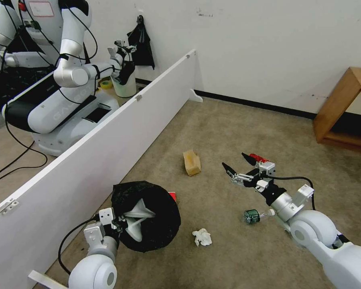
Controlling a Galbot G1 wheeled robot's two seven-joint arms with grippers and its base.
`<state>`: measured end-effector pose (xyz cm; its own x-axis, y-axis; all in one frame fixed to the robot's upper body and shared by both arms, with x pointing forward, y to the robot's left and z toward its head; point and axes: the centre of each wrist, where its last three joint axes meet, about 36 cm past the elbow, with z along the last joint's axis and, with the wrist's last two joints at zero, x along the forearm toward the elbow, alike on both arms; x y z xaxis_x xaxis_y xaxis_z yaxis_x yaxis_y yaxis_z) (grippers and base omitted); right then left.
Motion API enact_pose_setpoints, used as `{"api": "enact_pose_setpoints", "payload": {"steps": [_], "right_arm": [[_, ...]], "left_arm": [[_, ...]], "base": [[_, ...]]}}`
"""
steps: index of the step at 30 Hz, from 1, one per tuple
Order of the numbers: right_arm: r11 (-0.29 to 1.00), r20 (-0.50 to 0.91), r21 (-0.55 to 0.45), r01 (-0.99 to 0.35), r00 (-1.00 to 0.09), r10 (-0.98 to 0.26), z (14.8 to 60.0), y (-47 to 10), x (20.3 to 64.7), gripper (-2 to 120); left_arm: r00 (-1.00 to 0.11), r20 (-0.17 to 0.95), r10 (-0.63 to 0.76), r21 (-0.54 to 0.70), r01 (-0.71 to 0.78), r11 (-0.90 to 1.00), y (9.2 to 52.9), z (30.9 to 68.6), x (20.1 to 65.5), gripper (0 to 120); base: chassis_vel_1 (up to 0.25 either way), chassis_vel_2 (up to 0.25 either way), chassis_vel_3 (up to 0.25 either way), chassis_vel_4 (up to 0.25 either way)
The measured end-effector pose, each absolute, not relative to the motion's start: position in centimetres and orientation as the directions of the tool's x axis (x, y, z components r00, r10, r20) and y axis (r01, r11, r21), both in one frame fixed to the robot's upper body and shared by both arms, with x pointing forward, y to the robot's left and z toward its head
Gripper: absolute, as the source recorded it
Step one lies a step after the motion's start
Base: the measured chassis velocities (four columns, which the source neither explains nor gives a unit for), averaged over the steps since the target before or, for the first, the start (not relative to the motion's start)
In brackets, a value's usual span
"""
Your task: Pick up the trash bin, then pick up the garbage from the floor and place it into the trash bin.
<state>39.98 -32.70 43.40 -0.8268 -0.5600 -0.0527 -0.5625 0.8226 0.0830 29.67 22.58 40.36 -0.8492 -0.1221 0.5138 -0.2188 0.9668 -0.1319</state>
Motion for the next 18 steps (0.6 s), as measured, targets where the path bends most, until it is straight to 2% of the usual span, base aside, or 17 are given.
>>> {"api": "enact_pose_setpoints", "payload": {"steps": [18], "right_arm": [[0.796, -0.054, 0.093, -0.598, -0.801, -0.596, 42.8, -31.0, 42.1, 100]], "left_arm": [[-0.825, 0.519, -0.224, -0.117, -0.328, 0.937, 23.9, 40.0, 29.1, 0]], "base": [[0.0, 0.0, 0.0, 0.0]]}}
